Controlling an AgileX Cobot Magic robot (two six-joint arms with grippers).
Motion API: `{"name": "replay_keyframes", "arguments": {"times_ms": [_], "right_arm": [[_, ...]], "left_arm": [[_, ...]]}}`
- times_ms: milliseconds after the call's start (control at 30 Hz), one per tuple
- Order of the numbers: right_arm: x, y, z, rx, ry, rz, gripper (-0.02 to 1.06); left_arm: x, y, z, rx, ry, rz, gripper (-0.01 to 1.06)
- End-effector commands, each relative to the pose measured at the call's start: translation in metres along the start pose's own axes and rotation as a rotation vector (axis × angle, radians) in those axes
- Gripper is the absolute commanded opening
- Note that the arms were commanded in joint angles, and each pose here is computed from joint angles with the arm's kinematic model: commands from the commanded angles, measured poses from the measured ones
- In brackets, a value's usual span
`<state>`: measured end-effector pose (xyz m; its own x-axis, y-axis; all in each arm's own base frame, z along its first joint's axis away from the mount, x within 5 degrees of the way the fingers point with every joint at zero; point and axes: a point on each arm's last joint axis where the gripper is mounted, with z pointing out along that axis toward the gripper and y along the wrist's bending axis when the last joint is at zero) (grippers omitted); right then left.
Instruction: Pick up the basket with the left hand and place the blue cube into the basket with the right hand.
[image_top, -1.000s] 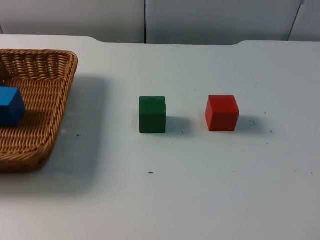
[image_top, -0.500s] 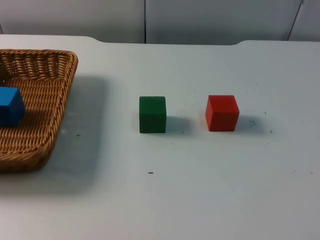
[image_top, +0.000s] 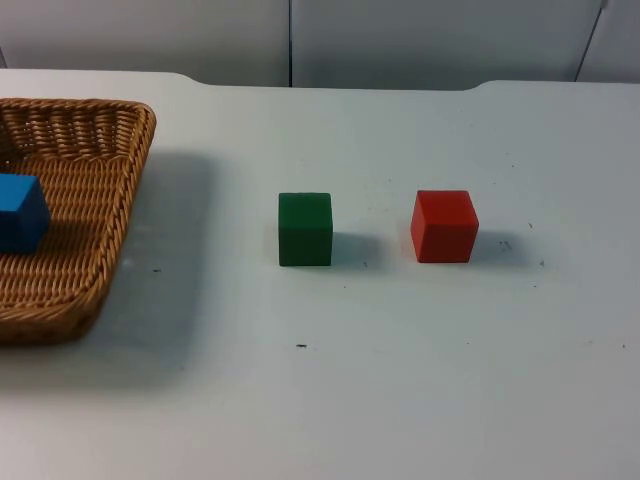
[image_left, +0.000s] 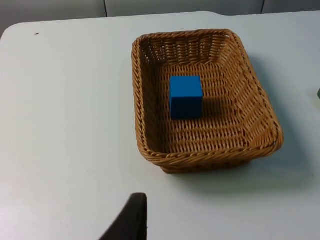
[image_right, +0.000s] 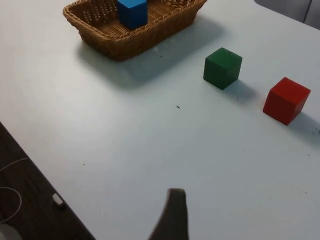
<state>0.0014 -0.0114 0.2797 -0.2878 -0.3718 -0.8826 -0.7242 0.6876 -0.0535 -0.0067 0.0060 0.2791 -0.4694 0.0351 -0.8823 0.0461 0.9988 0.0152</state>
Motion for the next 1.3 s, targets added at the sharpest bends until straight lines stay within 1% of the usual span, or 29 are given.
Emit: {"name": "replay_keyframes", "arguments": {"times_ms": [0,33,100,133,167,233,300,1033,1133,1167,1267], "right_arm": [[0.0006,-0.0003,0.0018,0.008,-0.008,0.0,0.74],[0.0006,-0.0003,0.0018,0.008,-0.008,0.0,0.75],[0.0006,-0.0003,0.0018,0.008,-0.008,0.0,0.85],[0.0006,-0.0003,0.0018,0.008,-0.008,-0.002,0.97],[0.0006,-0.0003,0.0018,0.008,-0.008,-0.002,0.97],[0.0006,-0.0001,0.0018,0.006,-0.008,-0.003,1.05],[0.0007,0.0006,0.0018,-0.002,-0.008,-0.014,1.05],[0.0007,0.0007,0.0018,0.003,-0.007,-0.011,1.05],[0.0009,0.0011,0.0012,0.069,-0.003,0.024,1.05],[0.0009,0.0011,0.0012,0.069,-0.003,0.024,1.05],[0.0012,0.0017,0.0007,0.146,0.002,0.064,1.05]], "left_arm": [[-0.0003,-0.0008,0.0,0.014,-0.013,-0.004,1.02],[-0.0003,-0.0008,0.0,0.014,-0.013,-0.004,1.02],[-0.0003,-0.0008,0.0,0.014,-0.013,-0.004,1.02],[-0.0003,-0.0008,0.0,0.014,-0.013,-0.004,1.02],[-0.0003,-0.0008,0.0,0.014,-0.013,-0.004,1.02],[-0.0003,-0.0008,0.0,0.014,-0.013,-0.004,1.02],[-0.0003,-0.0008,0.0,0.014,-0.013,-0.004,1.02],[-0.0003,-0.0008,0.0,0.014,-0.013,-0.004,1.02],[-0.0003,-0.0008,0.0,0.014,-0.013,-0.004,1.02],[-0.0003,-0.0008,0.0,0.014,-0.013,-0.004,1.02],[-0.0003,-0.0008,0.0,0.014,-0.013,-0.004,1.02]]}}
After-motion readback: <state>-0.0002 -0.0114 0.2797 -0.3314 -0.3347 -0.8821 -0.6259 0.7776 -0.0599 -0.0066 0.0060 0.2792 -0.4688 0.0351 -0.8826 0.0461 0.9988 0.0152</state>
